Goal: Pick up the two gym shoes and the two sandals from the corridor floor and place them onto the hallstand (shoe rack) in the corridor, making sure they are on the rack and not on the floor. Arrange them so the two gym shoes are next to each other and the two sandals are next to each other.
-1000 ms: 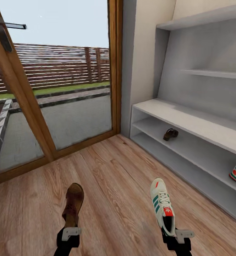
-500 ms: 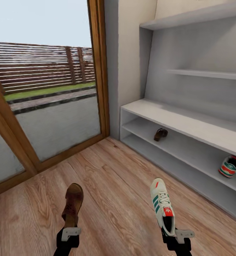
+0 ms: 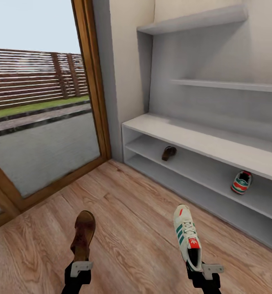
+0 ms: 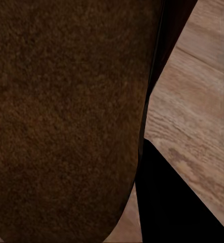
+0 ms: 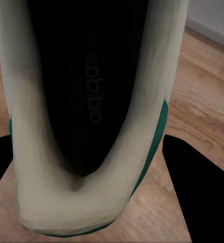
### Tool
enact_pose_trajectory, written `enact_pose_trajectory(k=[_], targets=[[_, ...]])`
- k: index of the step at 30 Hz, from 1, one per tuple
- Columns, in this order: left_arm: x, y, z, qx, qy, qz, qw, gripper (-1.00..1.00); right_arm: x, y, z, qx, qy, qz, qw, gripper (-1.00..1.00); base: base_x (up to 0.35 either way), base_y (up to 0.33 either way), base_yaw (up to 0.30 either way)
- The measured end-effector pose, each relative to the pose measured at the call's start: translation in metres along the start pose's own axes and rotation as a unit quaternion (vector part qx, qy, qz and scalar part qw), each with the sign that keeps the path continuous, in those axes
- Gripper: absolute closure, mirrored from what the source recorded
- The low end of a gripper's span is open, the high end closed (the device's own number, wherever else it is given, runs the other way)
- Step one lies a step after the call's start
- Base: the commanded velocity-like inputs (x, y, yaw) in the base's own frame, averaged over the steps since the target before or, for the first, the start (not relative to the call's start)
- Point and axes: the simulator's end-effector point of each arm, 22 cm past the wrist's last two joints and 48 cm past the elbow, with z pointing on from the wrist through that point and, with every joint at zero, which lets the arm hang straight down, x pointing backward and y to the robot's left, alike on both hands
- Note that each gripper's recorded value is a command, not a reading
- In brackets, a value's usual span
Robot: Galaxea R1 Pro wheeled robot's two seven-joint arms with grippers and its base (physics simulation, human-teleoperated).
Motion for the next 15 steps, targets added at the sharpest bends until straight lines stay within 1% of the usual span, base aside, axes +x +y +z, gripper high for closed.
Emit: enact_pose_trajectory(k=[4,12,15], targets=[[-0.0001,0.0002,0.0000,0.000,0.000,0.000,1.0000,1.00,0.0000,0.0002,0.0000,0.000,0.000,0.000,1.0000,1.00,0.301,0.143,-0.264],[0.0000,0.0003,0.0000,0.000,0.000,-0.001,1.0000,1.00,-0.0004,0.0000,0.0001,0.000,0.000,0.000,1.0000,1.00,0.283,0.206,-0.264],[0.0001,0.0003,0.0000,0.000,0.000,-0.001,1.0000,1.00,-0.0004,0.0000,0.0002,0.000,0.000,0.000,1.0000,1.00,0.181,0.130,-0.264]])
